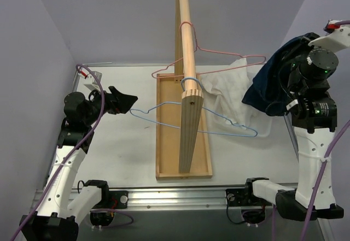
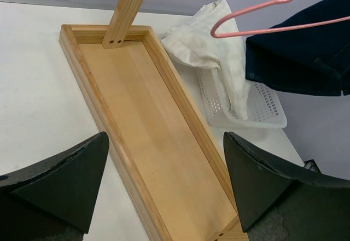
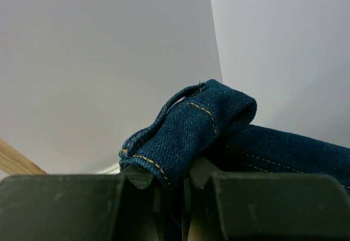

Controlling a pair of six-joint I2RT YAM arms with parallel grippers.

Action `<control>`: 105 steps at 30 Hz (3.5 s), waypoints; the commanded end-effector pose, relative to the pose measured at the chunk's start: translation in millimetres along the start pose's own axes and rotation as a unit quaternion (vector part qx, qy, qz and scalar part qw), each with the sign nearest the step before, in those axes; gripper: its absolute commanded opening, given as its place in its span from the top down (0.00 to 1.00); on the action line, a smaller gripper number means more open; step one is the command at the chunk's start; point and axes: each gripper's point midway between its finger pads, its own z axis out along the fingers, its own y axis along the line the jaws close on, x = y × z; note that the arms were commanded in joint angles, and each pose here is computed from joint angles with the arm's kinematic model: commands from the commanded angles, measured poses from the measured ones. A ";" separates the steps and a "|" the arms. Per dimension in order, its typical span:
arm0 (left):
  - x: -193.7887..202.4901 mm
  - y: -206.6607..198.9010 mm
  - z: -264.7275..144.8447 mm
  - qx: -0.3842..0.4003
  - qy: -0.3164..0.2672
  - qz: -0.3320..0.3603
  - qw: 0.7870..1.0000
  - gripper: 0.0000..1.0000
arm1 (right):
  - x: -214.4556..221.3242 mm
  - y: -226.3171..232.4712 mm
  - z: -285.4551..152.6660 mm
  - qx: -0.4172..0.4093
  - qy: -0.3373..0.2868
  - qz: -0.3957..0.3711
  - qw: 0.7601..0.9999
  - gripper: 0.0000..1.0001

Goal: Remove the skirt from the hanger

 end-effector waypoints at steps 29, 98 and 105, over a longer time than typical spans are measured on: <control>-7.8 -8.1 -0.5 0.012 -0.017 0.019 1.000 0.06 | 419.9 -57.4 47.4 0.062 0.457 -0.022 0.887 0.33; 8.7 -3.5 7.2 0.019 -0.001 -0.002 1.000 0.06 | 246.2 -42.0 23.5 0.088 0.291 -0.041 0.952 1.00; 9.7 -7.4 5.0 0.027 0.000 0.001 1.000 0.05 | 329.1 -72.5 -11.3 0.109 0.366 -0.057 0.923 1.00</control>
